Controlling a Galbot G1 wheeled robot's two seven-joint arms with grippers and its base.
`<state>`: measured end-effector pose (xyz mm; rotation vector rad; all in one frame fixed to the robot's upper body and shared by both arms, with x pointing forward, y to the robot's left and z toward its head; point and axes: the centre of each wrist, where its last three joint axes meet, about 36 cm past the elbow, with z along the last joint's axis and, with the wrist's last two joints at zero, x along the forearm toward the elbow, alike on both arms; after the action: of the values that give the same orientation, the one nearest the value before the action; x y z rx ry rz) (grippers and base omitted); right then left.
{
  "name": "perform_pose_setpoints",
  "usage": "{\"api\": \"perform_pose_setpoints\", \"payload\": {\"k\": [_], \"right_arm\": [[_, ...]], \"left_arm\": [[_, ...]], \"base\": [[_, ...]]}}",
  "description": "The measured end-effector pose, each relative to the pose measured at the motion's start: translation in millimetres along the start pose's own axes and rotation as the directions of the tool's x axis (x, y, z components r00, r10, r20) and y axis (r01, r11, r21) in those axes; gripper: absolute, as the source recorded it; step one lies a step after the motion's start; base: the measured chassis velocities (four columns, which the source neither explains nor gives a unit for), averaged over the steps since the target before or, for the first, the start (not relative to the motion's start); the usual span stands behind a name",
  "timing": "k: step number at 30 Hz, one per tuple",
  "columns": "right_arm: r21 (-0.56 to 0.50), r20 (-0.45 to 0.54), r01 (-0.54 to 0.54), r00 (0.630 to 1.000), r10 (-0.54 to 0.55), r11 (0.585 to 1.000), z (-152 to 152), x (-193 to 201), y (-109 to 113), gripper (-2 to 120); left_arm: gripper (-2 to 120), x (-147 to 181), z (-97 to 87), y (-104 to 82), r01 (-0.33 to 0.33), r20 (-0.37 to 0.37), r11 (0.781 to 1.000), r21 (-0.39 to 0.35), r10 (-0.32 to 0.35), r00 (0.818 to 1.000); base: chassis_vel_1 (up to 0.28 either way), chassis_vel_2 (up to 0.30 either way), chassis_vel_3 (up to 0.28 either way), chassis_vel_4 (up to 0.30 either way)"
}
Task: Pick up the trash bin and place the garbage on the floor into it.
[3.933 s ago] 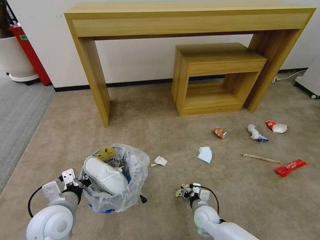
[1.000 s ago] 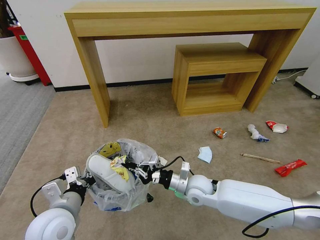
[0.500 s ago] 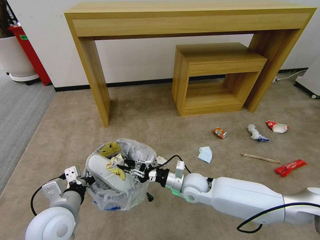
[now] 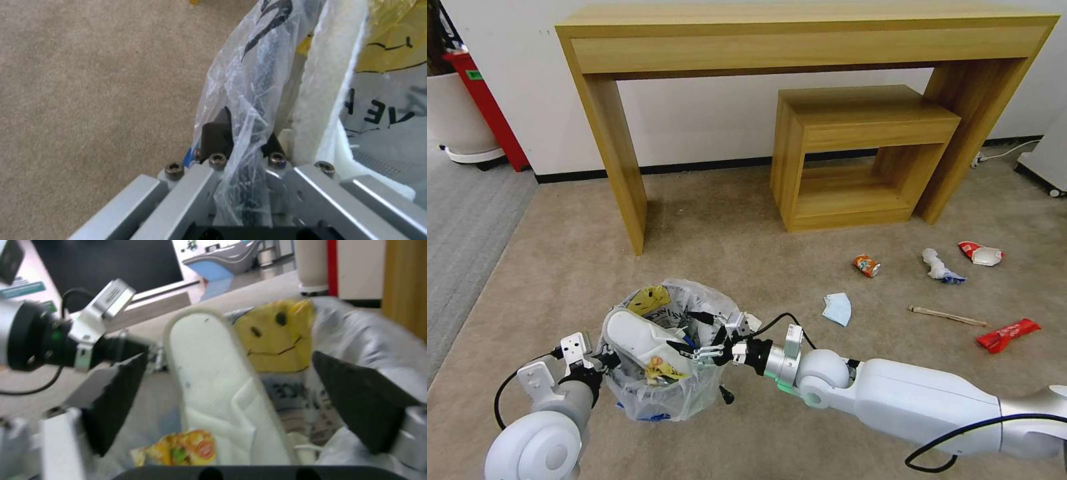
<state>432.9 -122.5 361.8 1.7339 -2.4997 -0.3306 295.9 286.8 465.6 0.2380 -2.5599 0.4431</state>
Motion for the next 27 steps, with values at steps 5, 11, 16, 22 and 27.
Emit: {"api": "perform_pose_setpoints", "payload": {"k": [5,11,16,22,27], "right_arm": [[-0.015,0.091,-0.113,0.989,0.114,0.993,-24,-3,-6,99],[-0.044,0.189,-0.330,0.924,0.332,0.943,-63,10,-21,100],[-0.051,0.242,-0.498,0.835,0.494,0.866,-89,37,-39,100],[-0.086,0.284,-0.661,0.701,0.654,0.745,-101,78,-55,100],[-0.101,0.286,-0.781,0.571,0.770,0.617,-92,122,-62,100]], "left_arm": [[1,-1,-0.3,4.1,0.013,0.001,1.000,-0.007,-0.013,1.000],[1,-2,-1.4,8.0,0.020,0.007,1.000,-0.016,-0.020,1.000],[1,-4,0.2,10.7,0.026,0.007,0.999,-0.023,-0.025,1.000],[1,-7,2.4,12.9,0.032,0.008,0.999,-0.024,-0.032,0.999],[1,-10,4.2,14.1,0.032,0.006,0.999,-0.024,-0.032,0.999]], "base": [[0.000,0.000,0.000,0.000],[0.000,0.000,0.000,0.000],[0.000,0.000,0.000,0.000],[0.000,0.000,0.000,0.000],[0.000,0.000,0.000,0.000]]}}
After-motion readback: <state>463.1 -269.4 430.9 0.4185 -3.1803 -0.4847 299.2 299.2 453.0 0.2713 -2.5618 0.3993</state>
